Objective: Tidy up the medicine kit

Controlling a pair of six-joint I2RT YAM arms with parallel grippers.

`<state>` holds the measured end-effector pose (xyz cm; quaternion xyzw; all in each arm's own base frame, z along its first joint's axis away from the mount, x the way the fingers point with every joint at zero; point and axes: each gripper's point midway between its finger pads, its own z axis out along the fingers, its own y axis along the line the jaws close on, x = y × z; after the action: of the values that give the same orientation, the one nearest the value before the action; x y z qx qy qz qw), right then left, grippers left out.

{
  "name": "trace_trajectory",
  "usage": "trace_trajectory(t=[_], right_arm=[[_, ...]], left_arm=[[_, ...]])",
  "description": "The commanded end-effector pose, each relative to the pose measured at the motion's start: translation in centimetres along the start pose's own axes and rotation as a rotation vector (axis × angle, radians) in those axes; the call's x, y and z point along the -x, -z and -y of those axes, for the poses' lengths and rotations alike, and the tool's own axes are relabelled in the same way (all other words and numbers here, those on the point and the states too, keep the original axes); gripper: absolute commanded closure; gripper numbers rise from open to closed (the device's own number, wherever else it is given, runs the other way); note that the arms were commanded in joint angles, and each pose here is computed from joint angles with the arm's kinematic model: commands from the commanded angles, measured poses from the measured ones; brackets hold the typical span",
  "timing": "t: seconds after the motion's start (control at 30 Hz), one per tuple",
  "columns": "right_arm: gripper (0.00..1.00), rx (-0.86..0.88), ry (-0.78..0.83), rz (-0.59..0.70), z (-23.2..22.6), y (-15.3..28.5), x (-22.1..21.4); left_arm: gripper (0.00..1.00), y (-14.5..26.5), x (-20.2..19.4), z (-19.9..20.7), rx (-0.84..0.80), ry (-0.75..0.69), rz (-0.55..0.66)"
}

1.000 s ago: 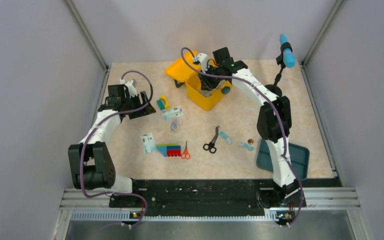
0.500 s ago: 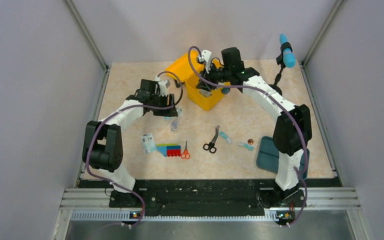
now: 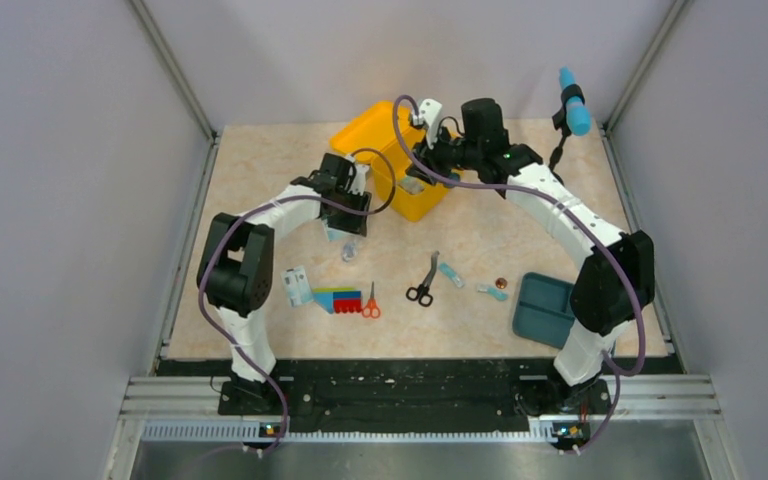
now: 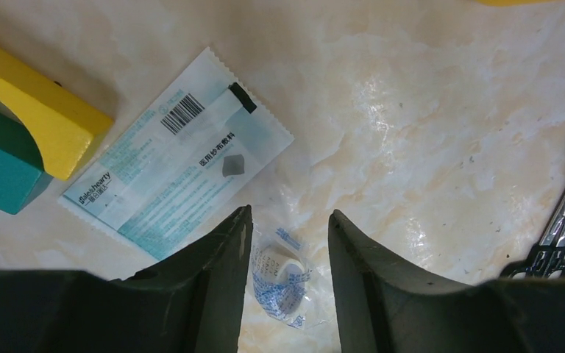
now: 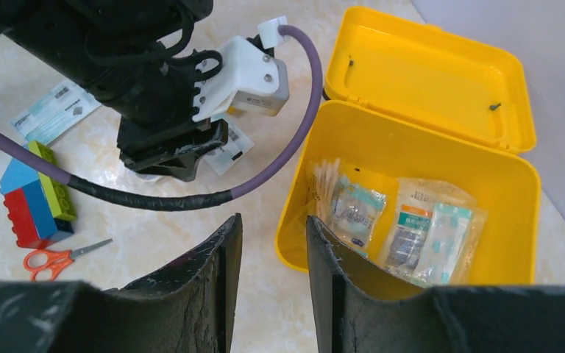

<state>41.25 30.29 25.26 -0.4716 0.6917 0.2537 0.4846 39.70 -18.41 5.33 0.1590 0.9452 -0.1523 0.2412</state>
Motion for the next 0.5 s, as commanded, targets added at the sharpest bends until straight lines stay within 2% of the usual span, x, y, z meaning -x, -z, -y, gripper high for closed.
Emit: trace_trajectory(t=[0.0, 0.13, 0.17, 0.27, 0.3, 0.47], right_arm=[[0.63, -0.056, 0.015, 0.064, 0.9, 1.8, 2.3], [0.62, -0.068, 0.007, 0.072, 1.5, 1.9, 2.4], [0.62, -0.068, 0.004, 0.073, 1.5, 1.9, 2.4], [0.62, -0.063, -0.010, 0.067, 1.4, 1.6, 1.9], [0.63, -0.058, -0.015, 0.063, 1.3, 1.5, 1.7], [0.62, 0.018, -0.043, 0.076, 0.2, 1.9, 1.3]], left_arm=[[0.54, 0.8, 0.3, -0.1, 0.055, -0.044, -0.011], [0.61, 1.3, -1.5, -0.4, 0.077, -0.044, -0.052], [0.67, 1.4, -1.9, -0.3, 0.070, -0.048, -0.060], [0.97, 1.6, -2.1, 0.2, 0.042, -0.062, -0.058], [1.00, 1.8, -1.8, 0.3, 0.036, -0.072, -0.050], [1.00, 4.8, 2.1, 1.4, -0.039, -0.106, 0.069]])
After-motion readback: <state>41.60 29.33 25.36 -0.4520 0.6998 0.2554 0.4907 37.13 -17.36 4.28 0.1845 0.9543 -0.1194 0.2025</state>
